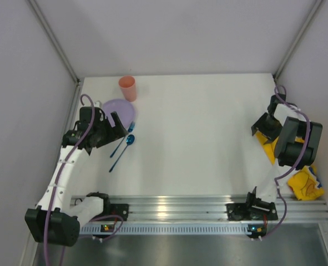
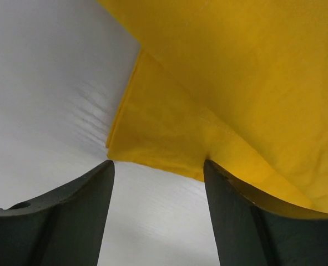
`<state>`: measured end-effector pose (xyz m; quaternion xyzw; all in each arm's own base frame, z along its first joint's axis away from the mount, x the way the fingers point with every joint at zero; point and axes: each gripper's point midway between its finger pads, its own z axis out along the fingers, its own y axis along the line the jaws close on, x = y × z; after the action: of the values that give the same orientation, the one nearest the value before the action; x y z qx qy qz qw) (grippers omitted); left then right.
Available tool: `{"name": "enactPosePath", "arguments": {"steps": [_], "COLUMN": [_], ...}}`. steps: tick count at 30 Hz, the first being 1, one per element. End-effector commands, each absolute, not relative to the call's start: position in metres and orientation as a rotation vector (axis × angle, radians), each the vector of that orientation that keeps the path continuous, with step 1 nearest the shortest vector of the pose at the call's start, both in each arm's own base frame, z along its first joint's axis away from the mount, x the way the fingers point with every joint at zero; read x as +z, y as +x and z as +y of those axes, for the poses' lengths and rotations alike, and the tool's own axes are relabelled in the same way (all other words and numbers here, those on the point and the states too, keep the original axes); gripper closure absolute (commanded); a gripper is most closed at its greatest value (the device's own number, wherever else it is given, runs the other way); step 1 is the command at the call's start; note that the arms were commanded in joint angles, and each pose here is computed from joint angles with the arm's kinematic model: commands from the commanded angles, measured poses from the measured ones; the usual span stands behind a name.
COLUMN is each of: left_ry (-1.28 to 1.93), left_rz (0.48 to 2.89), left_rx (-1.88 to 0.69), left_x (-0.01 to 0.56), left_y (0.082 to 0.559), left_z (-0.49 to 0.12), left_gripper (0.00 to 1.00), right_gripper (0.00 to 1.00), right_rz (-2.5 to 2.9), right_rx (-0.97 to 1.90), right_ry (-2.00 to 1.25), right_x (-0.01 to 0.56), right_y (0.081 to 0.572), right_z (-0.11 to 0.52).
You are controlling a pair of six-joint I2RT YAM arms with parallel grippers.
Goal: Set the dinner table for one person
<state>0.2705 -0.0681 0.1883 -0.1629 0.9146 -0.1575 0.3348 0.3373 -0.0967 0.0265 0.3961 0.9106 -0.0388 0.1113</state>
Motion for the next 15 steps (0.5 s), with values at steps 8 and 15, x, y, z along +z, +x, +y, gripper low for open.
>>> {"name": "enactPosePath", "arguments": {"steps": [8, 15], "left_ry": [-0.437, -0.455], "left_rz": [2.356, 2.362], "left_rx": [-0.382, -0.399], "left_x": [0.195, 0.192], "left_y": [0.270, 0.275], "left_z": [-0.063, -0.066], "left_gripper": [0.07, 0.07], "right_gripper": [0.36, 0.65], "right_rz": [2.592, 2.649], "right_rx": [-0.138, -0.167], "right_ry": [1.157, 1.140], "right_x": [0.028, 0.012], "right_y": [0.366, 0.364], "right_z": [-0.128, -0.131]}}
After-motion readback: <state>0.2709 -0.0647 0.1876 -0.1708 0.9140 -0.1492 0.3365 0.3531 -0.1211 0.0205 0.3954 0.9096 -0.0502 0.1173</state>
